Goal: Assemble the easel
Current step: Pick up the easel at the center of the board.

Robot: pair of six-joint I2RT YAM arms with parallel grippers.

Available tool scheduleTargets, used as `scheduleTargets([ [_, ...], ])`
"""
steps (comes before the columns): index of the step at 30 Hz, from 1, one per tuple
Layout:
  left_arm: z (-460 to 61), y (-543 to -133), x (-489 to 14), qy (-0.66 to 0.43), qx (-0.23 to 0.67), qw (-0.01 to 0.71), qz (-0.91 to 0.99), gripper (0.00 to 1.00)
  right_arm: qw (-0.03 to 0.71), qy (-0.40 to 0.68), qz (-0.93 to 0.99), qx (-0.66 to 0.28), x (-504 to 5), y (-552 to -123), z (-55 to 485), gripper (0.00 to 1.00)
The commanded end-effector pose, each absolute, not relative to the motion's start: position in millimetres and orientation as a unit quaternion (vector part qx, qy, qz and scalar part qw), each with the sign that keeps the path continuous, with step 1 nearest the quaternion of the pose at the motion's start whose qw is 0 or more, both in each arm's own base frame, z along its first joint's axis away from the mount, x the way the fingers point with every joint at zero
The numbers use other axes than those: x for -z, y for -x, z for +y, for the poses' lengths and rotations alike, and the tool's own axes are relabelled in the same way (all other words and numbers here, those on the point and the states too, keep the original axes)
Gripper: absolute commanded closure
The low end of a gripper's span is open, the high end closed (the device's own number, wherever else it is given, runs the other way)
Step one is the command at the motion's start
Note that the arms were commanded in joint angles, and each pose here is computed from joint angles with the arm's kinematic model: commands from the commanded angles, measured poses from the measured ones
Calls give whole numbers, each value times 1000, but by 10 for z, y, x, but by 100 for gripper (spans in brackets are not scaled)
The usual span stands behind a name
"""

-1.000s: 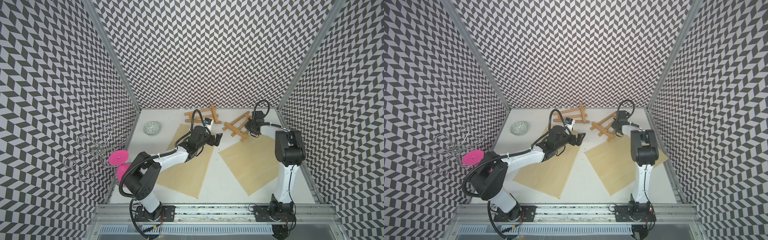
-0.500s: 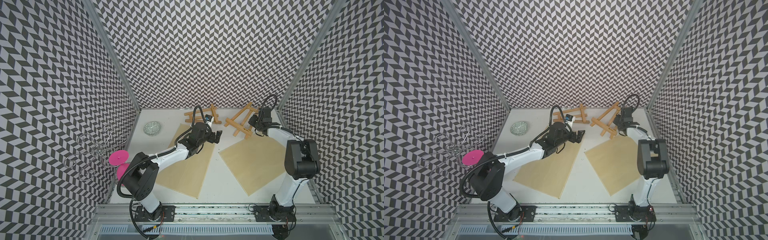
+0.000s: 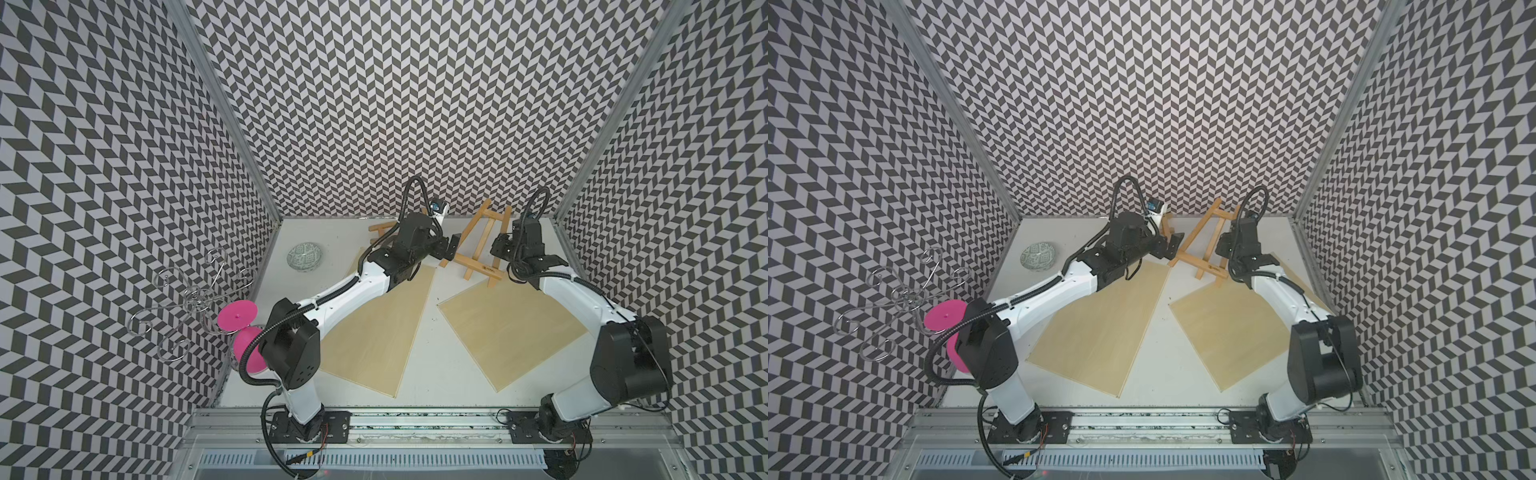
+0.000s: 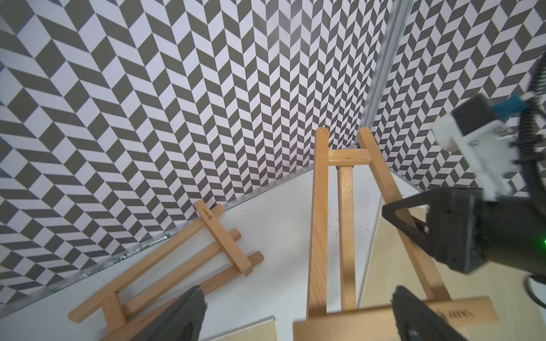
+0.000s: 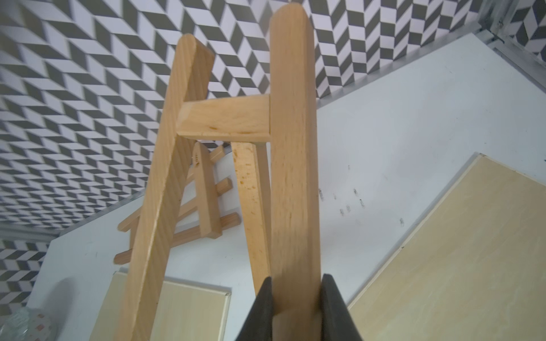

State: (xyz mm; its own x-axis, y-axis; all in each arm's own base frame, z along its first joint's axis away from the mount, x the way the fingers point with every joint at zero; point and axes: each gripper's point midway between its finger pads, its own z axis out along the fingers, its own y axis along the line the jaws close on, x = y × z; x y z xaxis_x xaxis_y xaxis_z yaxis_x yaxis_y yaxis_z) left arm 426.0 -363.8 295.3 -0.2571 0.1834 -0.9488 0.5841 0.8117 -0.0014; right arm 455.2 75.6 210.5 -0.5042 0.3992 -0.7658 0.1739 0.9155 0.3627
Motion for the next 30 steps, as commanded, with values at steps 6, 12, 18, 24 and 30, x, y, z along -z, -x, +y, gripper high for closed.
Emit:
scheduleTargets([
  [6,-3806,-4244,-2544,-301,95,515,797,3,548,-125,819,-118,-2711,-4270,1001,95],
  [12,-3820,-4307,-2474,-271,99,505,813,12,570,-99,809,-103,-2768,-4077,1171,95],
  [18,-3882,-4281,-2384,-258,124,492,822,25,597,-89,791,-101,-2838,-3962,1259,95],
  [24,-3906,-4278,-2373,-236,146,482,831,38,611,-84,782,-93,-2839,-3917,1304,95],
  [30,-3958,-4214,-2369,-235,176,476,829,50,623,-73,772,-104,-2866,-3887,1363,95],
])
